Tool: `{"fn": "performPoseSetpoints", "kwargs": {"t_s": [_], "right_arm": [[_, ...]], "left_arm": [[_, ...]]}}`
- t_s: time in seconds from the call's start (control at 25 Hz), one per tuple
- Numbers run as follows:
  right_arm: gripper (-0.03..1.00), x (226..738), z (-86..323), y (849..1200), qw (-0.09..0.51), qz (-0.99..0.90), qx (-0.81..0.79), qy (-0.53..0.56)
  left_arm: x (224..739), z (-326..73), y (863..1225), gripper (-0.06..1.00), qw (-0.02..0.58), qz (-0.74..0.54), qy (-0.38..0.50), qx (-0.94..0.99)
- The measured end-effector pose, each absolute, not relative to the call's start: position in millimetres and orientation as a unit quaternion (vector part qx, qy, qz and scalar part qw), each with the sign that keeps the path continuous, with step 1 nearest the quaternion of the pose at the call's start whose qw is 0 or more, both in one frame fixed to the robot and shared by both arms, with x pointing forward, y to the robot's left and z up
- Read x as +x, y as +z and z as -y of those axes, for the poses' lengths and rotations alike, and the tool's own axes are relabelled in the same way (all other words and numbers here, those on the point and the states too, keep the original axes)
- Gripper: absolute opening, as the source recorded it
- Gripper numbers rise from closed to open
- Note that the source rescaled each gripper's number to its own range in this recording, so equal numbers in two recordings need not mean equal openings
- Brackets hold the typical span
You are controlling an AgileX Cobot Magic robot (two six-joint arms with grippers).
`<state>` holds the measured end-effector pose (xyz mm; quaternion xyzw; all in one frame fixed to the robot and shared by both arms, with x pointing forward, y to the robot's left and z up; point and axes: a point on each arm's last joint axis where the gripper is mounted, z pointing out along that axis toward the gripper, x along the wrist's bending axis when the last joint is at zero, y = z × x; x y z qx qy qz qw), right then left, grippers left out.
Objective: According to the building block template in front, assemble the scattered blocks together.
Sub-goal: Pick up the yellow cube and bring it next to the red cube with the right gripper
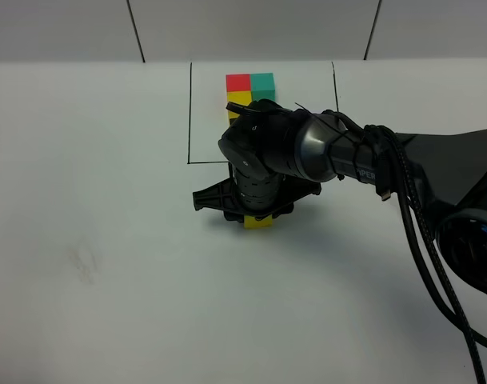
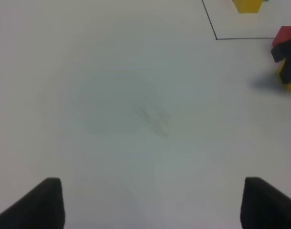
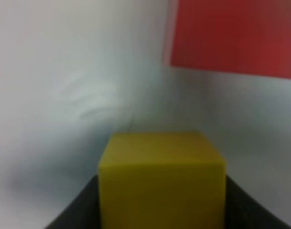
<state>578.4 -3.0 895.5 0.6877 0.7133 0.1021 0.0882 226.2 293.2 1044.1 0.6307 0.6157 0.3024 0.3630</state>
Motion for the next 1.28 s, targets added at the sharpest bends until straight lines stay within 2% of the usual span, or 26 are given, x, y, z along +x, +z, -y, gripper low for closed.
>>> {"fn": "performPoseSetpoints", "kwargs": {"t_s": [0.52, 1.28], "right_arm": [[0.27, 593, 17, 896, 0.088, -0.694, 0.706, 0.108], [0.27, 595, 17, 896, 0.088, -0.688, 0.711, 0.120]], "left_arm": [[226, -293, 1044, 0.69, 0.363, -0.616, 0.302, 0.631], [226, -293, 1044, 0.69, 0.363, -0.616, 0.302, 0.631]]}}
